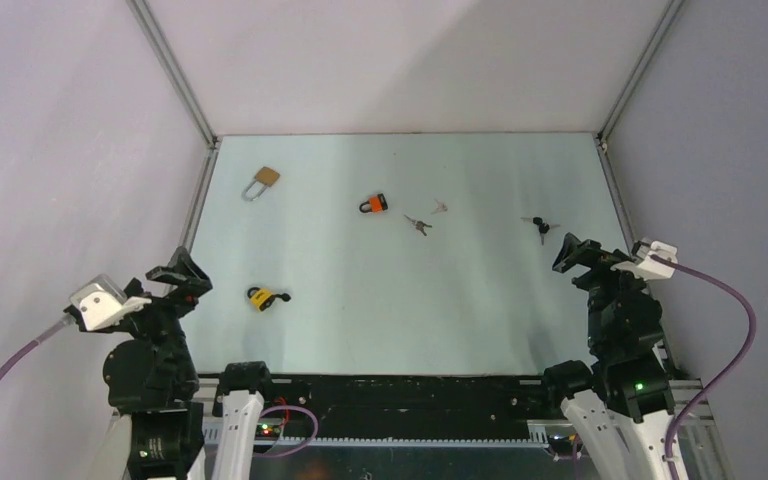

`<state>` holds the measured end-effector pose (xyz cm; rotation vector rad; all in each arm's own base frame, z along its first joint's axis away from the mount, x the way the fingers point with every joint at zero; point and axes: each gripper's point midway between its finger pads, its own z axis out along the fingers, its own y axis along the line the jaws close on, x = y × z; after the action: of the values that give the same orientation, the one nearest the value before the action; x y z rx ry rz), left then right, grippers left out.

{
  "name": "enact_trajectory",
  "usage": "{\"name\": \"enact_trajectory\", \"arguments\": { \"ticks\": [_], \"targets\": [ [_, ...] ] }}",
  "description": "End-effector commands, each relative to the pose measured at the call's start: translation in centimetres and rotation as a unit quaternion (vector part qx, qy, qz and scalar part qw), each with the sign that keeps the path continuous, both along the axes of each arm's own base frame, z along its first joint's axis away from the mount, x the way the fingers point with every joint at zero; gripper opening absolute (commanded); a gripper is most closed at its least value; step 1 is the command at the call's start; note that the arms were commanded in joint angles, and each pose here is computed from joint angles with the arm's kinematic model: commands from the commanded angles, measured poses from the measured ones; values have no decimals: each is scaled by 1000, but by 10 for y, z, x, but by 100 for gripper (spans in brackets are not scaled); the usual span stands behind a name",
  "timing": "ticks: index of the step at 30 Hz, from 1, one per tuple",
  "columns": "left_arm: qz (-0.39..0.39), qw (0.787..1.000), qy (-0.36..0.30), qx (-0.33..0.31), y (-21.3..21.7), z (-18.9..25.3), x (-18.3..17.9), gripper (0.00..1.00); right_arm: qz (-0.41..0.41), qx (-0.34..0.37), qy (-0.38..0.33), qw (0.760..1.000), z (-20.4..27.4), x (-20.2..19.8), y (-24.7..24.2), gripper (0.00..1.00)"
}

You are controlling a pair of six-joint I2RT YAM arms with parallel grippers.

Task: Unlock with the key

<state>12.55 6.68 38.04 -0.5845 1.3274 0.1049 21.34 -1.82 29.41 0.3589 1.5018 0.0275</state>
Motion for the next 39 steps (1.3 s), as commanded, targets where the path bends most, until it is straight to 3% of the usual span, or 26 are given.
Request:
{"name": "enact_trajectory", "arguments": {
  "ticks": [1, 13, 22, 32, 39],
  "targets": [
    [19, 999, -23, 16, 7, 11, -1, 100, -8, 15, -21, 1000, 14, 4, -1, 100],
    [14, 999, 35, 1, 7, -25, 30, 100, 4, 3, 0, 1000, 3, 19, 6, 100],
    [-3, 988, 142, -65, -1, -82, 86, 100, 41, 33, 27, 998, -10, 41, 27, 100],
    [27, 936, 323, -137, -2, -181, 132, 100, 54, 19, 59, 997, -31, 70, 41, 100],
    [15, 878, 440, -187, -16, -247, 151, 100, 54, 2, 99, 994, -51, 92, 51, 100]
  ]
}}
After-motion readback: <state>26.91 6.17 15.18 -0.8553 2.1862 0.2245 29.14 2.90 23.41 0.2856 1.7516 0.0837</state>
